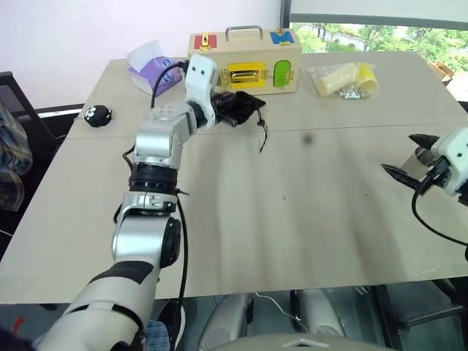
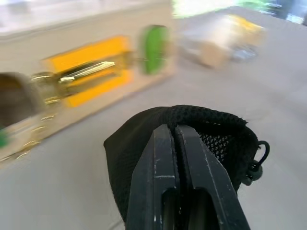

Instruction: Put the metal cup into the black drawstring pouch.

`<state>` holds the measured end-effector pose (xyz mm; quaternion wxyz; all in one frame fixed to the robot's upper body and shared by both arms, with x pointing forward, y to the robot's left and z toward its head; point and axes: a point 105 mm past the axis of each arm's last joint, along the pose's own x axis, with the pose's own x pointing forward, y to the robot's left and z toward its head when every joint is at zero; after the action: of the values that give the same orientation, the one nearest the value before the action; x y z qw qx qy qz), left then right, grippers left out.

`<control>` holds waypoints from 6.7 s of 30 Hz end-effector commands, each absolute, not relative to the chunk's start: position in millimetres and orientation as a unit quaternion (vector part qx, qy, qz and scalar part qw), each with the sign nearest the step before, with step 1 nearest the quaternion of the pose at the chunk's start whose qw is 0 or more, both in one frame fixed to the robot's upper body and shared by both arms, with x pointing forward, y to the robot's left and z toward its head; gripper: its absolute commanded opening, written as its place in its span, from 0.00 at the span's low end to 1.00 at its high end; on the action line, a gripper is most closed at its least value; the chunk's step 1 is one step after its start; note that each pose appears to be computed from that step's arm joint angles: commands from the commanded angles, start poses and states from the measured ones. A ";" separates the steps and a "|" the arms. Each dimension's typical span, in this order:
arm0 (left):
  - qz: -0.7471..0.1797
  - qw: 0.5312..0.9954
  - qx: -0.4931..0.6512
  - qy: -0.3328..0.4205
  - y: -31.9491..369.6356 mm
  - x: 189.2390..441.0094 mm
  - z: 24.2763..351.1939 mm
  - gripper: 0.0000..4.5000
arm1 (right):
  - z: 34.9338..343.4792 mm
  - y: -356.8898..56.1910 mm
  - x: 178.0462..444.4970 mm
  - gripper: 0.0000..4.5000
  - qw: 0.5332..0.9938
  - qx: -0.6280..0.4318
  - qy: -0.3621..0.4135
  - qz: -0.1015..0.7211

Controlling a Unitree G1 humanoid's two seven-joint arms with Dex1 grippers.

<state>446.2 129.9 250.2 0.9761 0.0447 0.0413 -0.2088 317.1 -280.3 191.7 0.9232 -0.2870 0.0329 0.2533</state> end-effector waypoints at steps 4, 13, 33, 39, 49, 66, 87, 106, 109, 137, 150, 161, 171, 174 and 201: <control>-0.120 0.989 0.018 0.079 138.4 437.2 275.6 0.02 | 190.8 -306.4 317.9 1.00 0.920 -0.314 0.093 0.217; -0.109 0.988 -0.010 0.107 137.8 434.6 278.1 0.01 | 161.9 -322.0 319.8 0.94 0.907 -0.327 0.164 0.210; -0.131 0.979 -0.046 0.151 128.5 431.8 258.5 0.00 | 216.0 -227.7 318.7 0.02 0.893 -0.313 0.039 0.321; -0.201 0.960 -0.099 0.167 98.9 424.0 253.5 0.00 | 238.1 -113.5 308.8 0.02 0.889 -0.163 -0.089 0.418; -0.289 0.927 -0.172 0.168 71.5 407.5 259.9 0.00 | 244.8 -51.1 314.0 0.02 0.884 -0.123 -0.136 0.431; -0.383 0.883 -0.201 0.180 57.9 381.3 273.0 0.00 | 223.4 -38.2 351.3 0.02 0.912 -0.117 -0.133 0.369; -0.414 0.869 -0.191 0.194 47.3 370.3 270.7 0.00 | 170.5 -23.7 393.7 0.02 0.738 -0.512 -0.147 0.414; -0.396 0.873 -0.207 0.196 49.4 377.6 259.2 0.00 | 228.9 -78.4 352.1 1.00 0.816 -0.385 -0.159 0.401; -0.400 0.869 -0.217 0.194 47.2 379.0 261.5 0.00 | 227.0 -84.6 333.5 1.00 0.814 -0.381 -0.145 0.414; -0.403 0.869 -0.210 0.194 49.5 377.1 261.8 0.00 | 139.5 -118.4 428.5 1.00 0.963 -0.081 -0.019 0.255; -0.395 0.874 -0.208 0.193 52.4 379.2 260.9 0.00 | 146.1 -126.1 439.4 0.30 0.973 -0.057 -0.053 0.219; -0.421 0.855 -0.250 0.169 50.8 376.9 267.6 0.00 | 247.2 -125.1 411.4 0.01 0.950 -0.052 -0.183 0.250; -0.536 0.809 -0.241 0.030 44.2 343.0 304.2 0.51 | 338.7 -80.3 355.7 0.00 0.887 -0.114 -0.276 0.352; -0.559 0.808 -0.187 0.005 39.4 333.4 298.2 0.60 | 346.8 -72.5 350.8 0.00 0.879 -0.120 -0.283 0.363; -0.563 0.815 -0.108 -0.083 35.5 340.2 296.0 0.00 | 361.9 -46.1 332.0 0.00 0.849 -0.141 -0.291 0.418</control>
<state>344.3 36.4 293.6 0.8177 -0.1226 -0.0729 -0.5577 349.5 -51.7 336.2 0.8690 -0.1341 -0.2397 0.4115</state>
